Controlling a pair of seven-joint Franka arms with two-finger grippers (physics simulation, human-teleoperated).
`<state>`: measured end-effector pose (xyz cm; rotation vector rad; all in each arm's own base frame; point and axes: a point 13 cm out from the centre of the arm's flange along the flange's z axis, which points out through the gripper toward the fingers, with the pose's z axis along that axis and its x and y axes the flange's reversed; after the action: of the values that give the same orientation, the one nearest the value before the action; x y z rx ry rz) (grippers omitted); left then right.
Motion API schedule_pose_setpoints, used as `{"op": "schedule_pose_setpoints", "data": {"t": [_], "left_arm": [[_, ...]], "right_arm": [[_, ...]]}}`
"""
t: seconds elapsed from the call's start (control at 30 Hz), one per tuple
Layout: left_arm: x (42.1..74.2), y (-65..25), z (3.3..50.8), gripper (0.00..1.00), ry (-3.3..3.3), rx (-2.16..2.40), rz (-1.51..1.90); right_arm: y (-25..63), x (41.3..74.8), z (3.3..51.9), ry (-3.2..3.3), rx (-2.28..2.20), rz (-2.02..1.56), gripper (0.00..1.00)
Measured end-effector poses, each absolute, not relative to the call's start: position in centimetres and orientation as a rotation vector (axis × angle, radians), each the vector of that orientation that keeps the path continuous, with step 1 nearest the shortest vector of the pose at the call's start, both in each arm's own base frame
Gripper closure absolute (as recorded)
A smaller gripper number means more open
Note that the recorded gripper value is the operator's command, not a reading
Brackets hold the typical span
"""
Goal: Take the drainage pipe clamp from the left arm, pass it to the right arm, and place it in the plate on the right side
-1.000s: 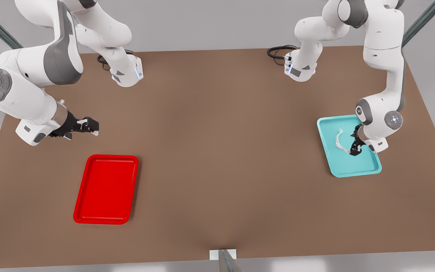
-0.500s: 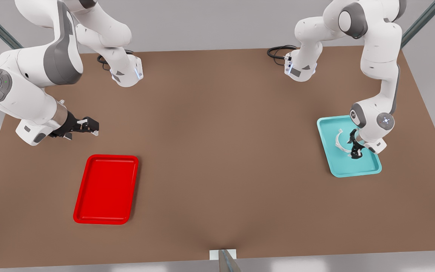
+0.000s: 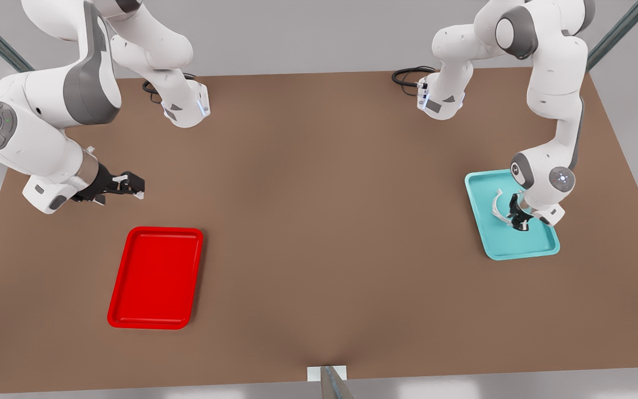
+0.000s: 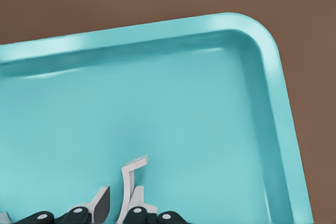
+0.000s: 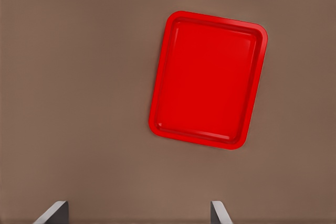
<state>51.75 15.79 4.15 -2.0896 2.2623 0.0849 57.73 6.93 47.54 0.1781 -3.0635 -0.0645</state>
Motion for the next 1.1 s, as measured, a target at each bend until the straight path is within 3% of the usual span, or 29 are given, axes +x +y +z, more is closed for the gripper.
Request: {"op": "schedule_pose_setpoints", "data": {"t": [0.1,0.37,0.43,0.57,0.67,0.73,0.93,1.1], "left_arm": [[51.7,15.8,4.1,0.79,2.250,-2.103,0.084],[52.6,15.9,5.0,0.79,2.218,-2.115,0.067],[54.1,15.9,6.7,0.79,2.205,-2.103,0.042],[60.2,13.0,13.6,0.79,2.202,-2.081,-0.059],[65.3,4.3,20.0,0.79,2.287,-2.029,-0.135],[66.4,-4.6,22.8,0.79,2.375,-2.014,-0.184],[64.1,-28.3,25.3,0.79,2.510,-2.148,-0.268],[62.5,-42.5,25.8,0.79,2.392,-2.351,-0.352]], "right_arm": [[6.9,57.7,47.5,-3.063,0.179,-0.064,0.00],[7.0,57.7,47.5,-3.063,0.181,-0.064,0.00],[7.0,57.7,47.5,-3.063,0.183,-0.064,0.00],[7.0,57.7,47.5,-3.063,0.183,-0.064,0.00],[7.0,57.7,47.5,-3.063,0.182,-0.065,0.00],[7.0,57.7,47.5,-3.063,0.182,-0.065,0.00],[7.0,57.8,47.5,-3.063,0.184,-0.065,0.00],[7.2,57.9,47.5,-3.066,0.188,-0.066,0.00]]}}
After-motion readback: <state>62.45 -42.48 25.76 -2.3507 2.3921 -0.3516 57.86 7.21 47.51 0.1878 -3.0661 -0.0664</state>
